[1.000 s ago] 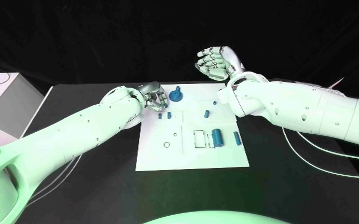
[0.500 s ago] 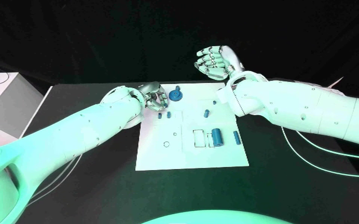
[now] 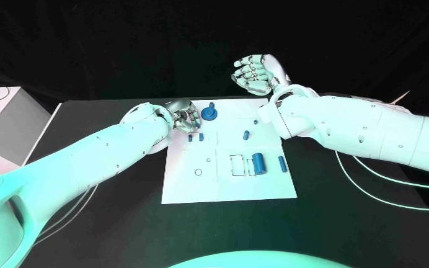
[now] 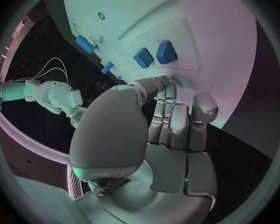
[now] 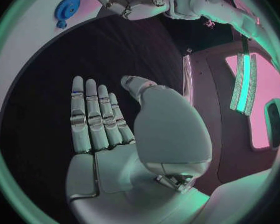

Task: Assemble the parts on the task board

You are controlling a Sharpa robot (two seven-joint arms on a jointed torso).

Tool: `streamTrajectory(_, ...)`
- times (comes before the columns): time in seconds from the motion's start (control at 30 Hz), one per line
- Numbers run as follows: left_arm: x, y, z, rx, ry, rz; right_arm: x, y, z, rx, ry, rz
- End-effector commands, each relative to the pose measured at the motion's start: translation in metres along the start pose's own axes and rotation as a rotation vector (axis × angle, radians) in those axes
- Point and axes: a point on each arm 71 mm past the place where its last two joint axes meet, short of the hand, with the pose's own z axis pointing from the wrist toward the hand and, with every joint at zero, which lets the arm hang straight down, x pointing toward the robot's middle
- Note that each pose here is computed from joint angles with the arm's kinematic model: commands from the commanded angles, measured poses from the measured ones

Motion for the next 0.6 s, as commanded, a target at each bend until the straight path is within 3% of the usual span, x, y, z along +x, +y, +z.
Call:
streamTrajectory(0.03, 0.0076, 0.0002, 0.0000, -0.007, 0.050, 0.006, 0.0011, 0.0015, -0.0002, -0.016, 0.011, 0.002)
streamTrajectory(0.6, 0.0049, -0.0006, -0.0038, 0.008, 0.016, 0.000, -0.0001, -0.0006, -0.0006, -0.010, 0.013, 0.001)
